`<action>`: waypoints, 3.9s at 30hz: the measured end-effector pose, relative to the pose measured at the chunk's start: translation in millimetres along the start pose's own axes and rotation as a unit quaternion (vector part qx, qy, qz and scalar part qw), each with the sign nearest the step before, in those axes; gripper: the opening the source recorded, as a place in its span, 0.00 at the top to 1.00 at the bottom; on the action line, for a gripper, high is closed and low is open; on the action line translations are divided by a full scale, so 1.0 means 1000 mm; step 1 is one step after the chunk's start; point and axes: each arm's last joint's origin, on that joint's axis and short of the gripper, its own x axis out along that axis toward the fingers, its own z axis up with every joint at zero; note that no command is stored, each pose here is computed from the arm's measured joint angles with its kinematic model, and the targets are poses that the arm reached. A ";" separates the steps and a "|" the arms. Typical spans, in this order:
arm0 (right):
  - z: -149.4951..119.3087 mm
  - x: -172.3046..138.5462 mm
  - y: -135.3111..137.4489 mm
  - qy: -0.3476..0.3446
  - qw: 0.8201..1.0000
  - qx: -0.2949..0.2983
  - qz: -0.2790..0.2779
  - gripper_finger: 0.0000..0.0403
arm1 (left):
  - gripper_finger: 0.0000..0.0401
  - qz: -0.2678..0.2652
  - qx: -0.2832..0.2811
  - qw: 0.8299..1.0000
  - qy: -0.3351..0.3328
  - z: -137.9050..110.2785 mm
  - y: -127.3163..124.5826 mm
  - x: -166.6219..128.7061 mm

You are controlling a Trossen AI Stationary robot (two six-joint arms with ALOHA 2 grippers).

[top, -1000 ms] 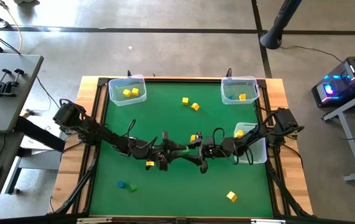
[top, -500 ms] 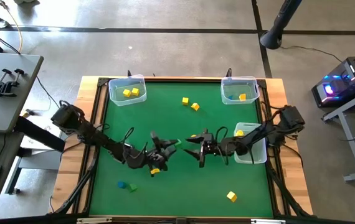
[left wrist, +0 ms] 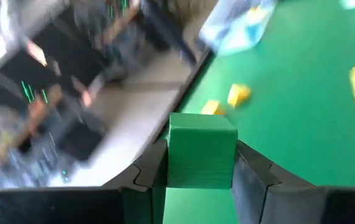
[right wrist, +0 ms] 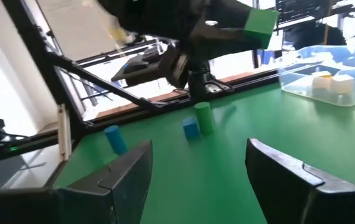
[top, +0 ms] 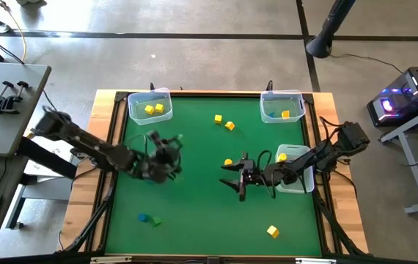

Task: Sort blocks by size
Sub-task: Put the green cube block into the top left transparent bin, then put the yellow triangular block into the top right transparent bin

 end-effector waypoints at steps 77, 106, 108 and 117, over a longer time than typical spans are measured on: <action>0.000 0.000 -0.002 -0.001 0.999 -0.036 -0.024 0.39 | 0.51 -0.084 -0.292 0.848 0.435 -0.135 0.209 0.151; 0.003 -0.031 0.029 -0.034 0.957 -0.176 -0.230 0.39 | 0.51 -0.365 -0.278 0.881 -0.118 -0.038 0.050 0.076; 0.011 -0.038 0.033 -0.039 0.948 -0.180 -0.260 0.39 | 0.51 -0.363 -0.286 0.878 -0.123 -0.043 0.039 0.070; 0.071 -0.058 0.011 -0.046 0.965 -0.138 -0.220 0.39 | 0.51 -0.342 -0.259 0.894 -0.126 -0.048 0.007 0.059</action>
